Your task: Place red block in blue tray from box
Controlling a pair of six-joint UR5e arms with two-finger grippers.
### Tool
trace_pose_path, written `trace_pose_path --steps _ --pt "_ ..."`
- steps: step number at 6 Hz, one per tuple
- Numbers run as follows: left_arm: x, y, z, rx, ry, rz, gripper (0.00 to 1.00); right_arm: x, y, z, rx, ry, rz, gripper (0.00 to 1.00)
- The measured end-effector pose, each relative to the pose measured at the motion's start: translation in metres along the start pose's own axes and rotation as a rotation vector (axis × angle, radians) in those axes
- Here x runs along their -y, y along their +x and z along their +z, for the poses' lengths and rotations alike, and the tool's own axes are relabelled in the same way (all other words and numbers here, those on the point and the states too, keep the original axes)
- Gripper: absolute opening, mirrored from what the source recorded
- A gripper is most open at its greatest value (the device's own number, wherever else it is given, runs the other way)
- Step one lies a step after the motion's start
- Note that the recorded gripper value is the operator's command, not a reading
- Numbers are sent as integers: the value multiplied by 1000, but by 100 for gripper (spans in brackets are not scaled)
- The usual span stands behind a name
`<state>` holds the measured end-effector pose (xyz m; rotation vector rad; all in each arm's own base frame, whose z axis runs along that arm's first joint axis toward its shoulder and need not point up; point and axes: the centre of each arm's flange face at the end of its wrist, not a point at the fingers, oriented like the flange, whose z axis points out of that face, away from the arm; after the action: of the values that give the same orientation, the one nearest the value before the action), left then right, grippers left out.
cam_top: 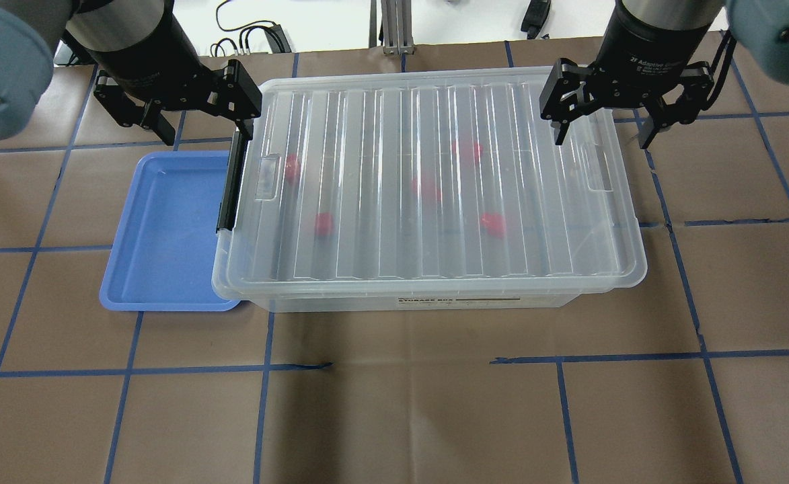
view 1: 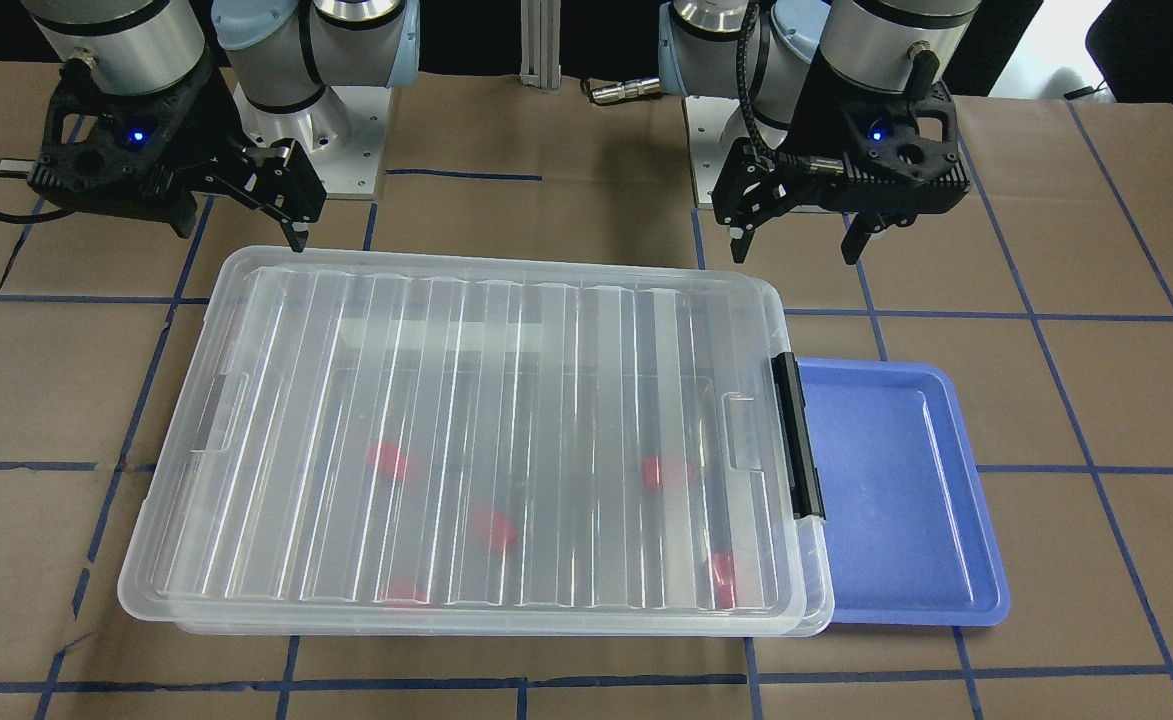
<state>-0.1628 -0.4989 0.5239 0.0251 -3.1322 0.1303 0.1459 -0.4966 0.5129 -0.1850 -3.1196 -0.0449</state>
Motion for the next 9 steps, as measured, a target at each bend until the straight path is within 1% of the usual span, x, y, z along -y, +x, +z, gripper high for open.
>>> trace_pose_path --steps 4,6,7,8,9 --pt "1 0 1 0 0 -1 98 -1 1 3 -3 -5 1 100" --pt "1 0 1 0 1 0 98 13 26 7 -7 -3 -16 100" --pt "1 0 1 0 1 0 98 29 57 16 -2 -15 -23 100" --pt "1 0 1 0 2 0 98 47 86 36 2 -35 -22 100" --pt "1 0 0 0 2 0 98 61 102 60 3 -45 -32 100"
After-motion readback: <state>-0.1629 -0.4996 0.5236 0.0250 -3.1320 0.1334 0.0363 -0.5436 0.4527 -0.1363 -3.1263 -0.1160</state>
